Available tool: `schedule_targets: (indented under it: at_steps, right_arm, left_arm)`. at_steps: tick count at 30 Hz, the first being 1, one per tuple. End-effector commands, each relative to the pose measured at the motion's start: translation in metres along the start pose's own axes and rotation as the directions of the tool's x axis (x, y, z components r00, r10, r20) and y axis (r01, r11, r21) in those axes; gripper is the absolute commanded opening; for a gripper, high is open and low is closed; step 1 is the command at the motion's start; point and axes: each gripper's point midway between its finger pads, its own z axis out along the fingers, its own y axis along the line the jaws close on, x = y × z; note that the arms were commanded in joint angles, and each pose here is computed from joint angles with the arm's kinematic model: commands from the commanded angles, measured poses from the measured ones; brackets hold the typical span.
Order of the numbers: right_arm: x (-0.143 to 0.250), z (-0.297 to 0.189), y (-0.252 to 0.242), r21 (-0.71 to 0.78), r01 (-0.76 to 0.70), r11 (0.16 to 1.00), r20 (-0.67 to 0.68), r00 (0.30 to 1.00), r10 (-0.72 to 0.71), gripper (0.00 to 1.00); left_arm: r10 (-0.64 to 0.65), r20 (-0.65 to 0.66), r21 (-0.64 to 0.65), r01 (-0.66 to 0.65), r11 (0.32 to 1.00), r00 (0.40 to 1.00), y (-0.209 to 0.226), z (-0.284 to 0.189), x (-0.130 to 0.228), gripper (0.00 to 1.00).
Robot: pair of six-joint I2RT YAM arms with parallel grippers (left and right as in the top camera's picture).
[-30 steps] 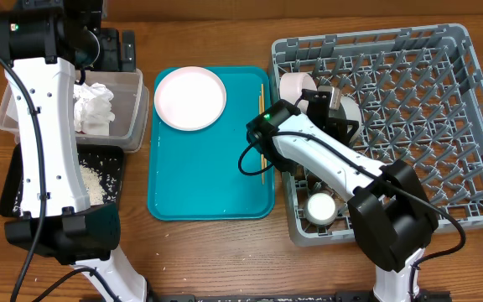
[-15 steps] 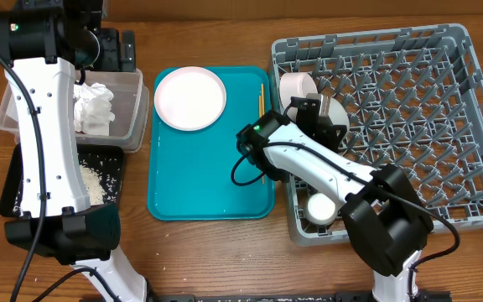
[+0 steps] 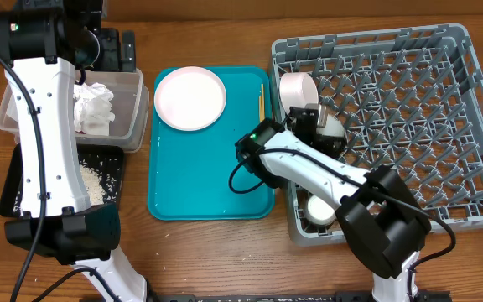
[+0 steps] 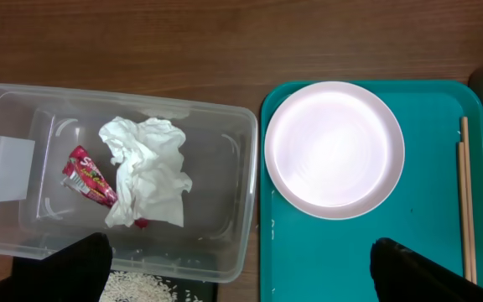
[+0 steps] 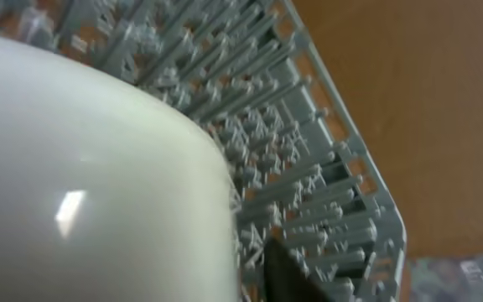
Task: Sort waste into correct bins and load items into the dishwasher
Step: 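Return the right gripper to the tray and grasp the pink plate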
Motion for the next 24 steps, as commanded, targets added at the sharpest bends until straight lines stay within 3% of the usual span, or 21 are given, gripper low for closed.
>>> schedule_targets:
  at_steps: [1,3,7,10,24]
  right_arm:
    - [0.013,-0.009,0.004,-0.029,0.011,1.000,-0.048,0.999,-0.013,0.35]
    - [0.016,-0.013,0.004,-0.036,0.025,0.999,-0.052,0.998,-0.027,0.47]
    - [0.017,-0.019,0.005,-0.042,0.013,0.999,-0.043,0.999,-0.015,0.83]
    - [0.013,-0.022,0.002,-0.049,-0.036,0.998,-0.052,0.998,0.033,0.98]
    - [-0.028,-0.059,0.005,-0.260,-0.086,0.962,-0.128,0.990,0.054,1.00]
  left_arm:
    - [-0.006,0.012,-0.006,0.007,1.000,1.000,-0.001,0.000,-0.004,1.00]
    - [-0.006,0.012,-0.006,0.007,1.000,1.000,-0.001,0.000,-0.004,1.00]
    - [-0.006,0.012,-0.006,0.007,1.000,1.000,-0.001,0.000,-0.004,1.00]
    - [-0.006,0.012,-0.006,0.007,1.000,1.000,-0.001,0.000,-0.004,1.00]
    - [-0.006,0.012,-0.006,0.007,1.000,1.000,-0.001,0.000,-0.004,1.00]
